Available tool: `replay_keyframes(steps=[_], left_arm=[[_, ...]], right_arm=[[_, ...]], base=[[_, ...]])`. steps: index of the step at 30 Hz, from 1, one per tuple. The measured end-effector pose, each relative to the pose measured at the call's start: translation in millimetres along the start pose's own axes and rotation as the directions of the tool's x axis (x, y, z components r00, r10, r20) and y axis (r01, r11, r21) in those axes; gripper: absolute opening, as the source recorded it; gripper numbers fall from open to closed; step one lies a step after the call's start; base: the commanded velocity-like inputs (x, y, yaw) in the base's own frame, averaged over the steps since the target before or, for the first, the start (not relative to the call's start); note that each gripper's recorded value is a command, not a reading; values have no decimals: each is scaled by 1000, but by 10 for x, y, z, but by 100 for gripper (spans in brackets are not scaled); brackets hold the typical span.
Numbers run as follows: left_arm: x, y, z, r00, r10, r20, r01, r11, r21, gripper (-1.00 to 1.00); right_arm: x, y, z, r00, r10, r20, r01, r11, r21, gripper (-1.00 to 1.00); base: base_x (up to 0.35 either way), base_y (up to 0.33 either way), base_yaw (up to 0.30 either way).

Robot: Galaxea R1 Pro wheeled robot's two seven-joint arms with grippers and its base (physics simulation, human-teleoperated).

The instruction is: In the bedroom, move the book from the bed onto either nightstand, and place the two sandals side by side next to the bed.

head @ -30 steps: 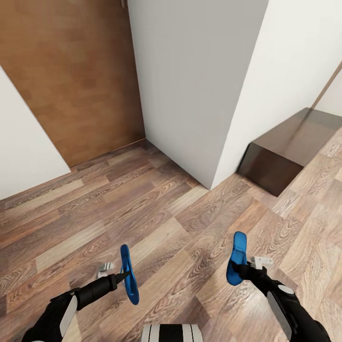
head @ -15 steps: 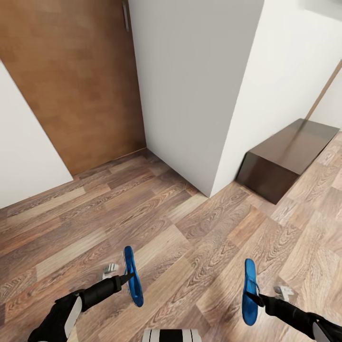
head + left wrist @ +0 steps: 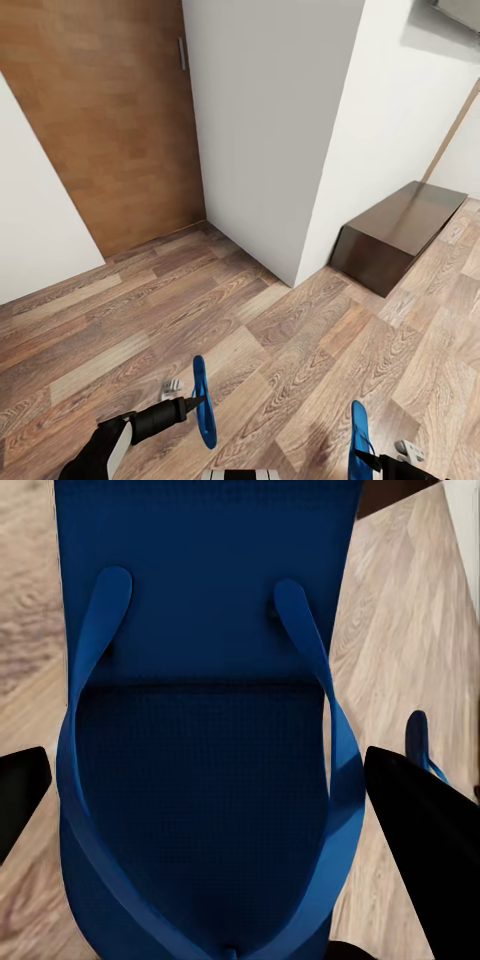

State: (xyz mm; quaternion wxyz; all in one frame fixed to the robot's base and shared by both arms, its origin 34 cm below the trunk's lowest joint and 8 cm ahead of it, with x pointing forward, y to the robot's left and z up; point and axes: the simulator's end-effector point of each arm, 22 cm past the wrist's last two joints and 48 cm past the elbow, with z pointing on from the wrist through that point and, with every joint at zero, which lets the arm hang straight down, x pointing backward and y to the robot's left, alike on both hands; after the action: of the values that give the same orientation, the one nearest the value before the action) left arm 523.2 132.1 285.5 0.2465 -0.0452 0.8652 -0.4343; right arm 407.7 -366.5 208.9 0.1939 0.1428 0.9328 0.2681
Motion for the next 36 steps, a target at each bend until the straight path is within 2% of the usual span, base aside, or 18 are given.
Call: replay_keyframes(steps=[9,27,36], left_arm=[[-131,-126,-49,999,27,22,-27,1000,11,-100],[-385,-380,-163,995,79,68,-81,996,29,-100],[-509,-510,-231,990,105,93,-109,993,38,-100]], right_arm=[[-128,92,-54,999,-17,31,17,1000,-14,-100],[-382,270,-180,994,-54,95,57,998,-35,-100],[-452,373,-221,991,-62,119,68,997,-47,-100]], base=[[0,0,-52],[0,0,-281],[0,0,-39]])
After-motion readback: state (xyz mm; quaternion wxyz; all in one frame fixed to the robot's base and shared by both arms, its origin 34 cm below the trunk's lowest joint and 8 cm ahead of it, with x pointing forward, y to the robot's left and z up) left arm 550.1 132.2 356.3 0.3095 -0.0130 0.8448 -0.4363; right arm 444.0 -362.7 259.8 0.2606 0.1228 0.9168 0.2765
